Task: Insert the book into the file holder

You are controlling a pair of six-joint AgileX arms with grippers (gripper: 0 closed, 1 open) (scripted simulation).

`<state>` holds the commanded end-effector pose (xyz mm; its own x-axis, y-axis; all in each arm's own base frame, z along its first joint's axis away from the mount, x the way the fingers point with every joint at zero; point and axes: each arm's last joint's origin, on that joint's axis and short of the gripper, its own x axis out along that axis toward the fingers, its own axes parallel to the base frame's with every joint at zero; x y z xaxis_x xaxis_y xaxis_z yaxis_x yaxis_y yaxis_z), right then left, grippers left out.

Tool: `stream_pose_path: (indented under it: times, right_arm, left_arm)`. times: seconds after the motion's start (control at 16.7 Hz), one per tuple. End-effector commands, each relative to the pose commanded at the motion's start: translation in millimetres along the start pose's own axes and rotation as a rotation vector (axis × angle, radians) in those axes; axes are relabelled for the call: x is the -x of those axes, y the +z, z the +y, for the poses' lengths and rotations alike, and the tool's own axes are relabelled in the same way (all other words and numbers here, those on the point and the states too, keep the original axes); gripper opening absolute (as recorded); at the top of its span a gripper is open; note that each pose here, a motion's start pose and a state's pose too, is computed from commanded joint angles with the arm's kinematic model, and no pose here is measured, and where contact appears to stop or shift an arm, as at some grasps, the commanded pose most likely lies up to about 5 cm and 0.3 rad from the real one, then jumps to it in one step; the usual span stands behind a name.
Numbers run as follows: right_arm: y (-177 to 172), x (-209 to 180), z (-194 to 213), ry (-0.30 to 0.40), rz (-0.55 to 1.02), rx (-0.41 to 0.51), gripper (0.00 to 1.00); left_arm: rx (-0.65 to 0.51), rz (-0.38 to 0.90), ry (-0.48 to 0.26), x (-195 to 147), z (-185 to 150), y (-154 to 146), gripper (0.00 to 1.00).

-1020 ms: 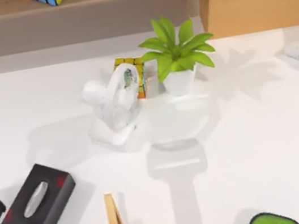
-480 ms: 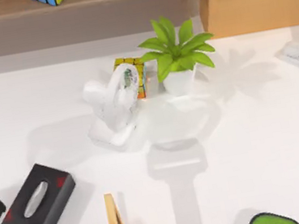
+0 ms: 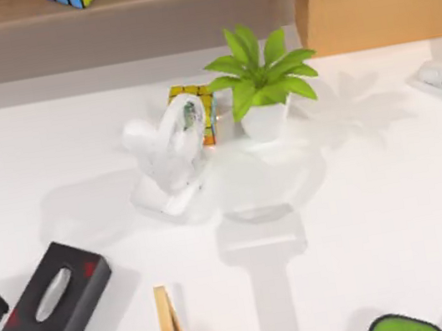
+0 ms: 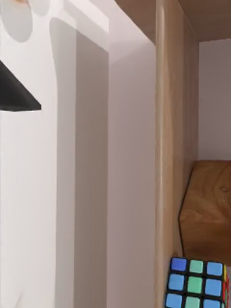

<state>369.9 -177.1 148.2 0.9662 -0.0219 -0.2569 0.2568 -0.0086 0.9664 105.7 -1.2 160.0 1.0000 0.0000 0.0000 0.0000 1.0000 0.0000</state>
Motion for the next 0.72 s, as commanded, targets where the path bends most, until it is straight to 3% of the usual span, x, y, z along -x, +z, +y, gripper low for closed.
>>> stream_pose_path:
  times: [0.24,0.72]
  right_arm:
    - [0.1,-0.6,-0.4,-0.001,0.0,-0.001,0.0]
    - [0.1,-0.6,-0.4,-0.001,0.0,-0.001,0.6]
  left_arm:
    - [0.0,0.0,0.0,0.0,0.0,0.0,1.0]
    - [0.0,0.0,0.0,0.0,0.0,0.0,1.0]
